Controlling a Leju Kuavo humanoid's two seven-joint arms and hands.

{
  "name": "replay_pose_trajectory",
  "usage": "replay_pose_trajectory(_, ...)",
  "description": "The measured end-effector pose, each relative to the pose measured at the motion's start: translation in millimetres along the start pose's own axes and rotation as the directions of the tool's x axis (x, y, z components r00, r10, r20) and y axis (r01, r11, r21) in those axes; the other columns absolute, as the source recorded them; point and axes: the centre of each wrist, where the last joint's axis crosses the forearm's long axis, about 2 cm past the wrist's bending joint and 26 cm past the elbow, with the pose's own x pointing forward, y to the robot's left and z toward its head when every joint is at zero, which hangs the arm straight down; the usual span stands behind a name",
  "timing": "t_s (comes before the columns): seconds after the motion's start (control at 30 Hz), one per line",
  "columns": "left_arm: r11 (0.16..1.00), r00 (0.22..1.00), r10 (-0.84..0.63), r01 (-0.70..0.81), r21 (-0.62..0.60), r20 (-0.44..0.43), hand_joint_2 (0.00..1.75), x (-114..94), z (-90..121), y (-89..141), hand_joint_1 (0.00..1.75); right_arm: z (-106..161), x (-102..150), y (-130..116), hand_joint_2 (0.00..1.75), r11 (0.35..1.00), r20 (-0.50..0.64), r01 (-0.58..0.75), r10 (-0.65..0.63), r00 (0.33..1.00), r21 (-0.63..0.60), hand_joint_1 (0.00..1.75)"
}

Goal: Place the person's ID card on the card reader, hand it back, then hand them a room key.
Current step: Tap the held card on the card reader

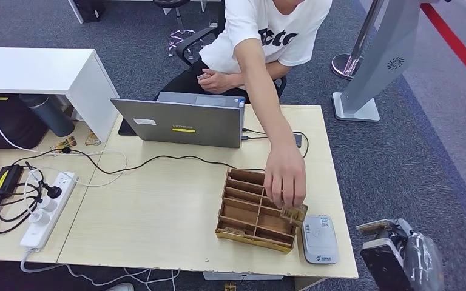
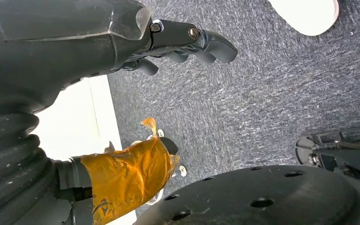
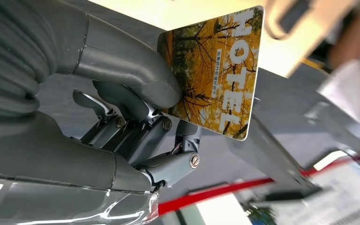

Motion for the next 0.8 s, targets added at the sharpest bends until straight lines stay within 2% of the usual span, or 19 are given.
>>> replay_pose_trajectory(0.37, 0.999, 0.999, -0.038, 0.038, 0.007, 0.002, 1.75, 1, 0, 3, 0.0, 0, -10, 53, 1.75, 0.975, -0.089, -0.015, 0.036, 0.995, 0.222, 1.75)
replay_pose_trajectory(0.8, 0.998, 0.998, -0.057, 0.057, 0.03, 0.02, 1.75, 11, -1, 8, 0.0, 4, -12, 84, 1.75, 0.94, -0.089, -0.023, 0.057, 0.994, 0.34, 1.75)
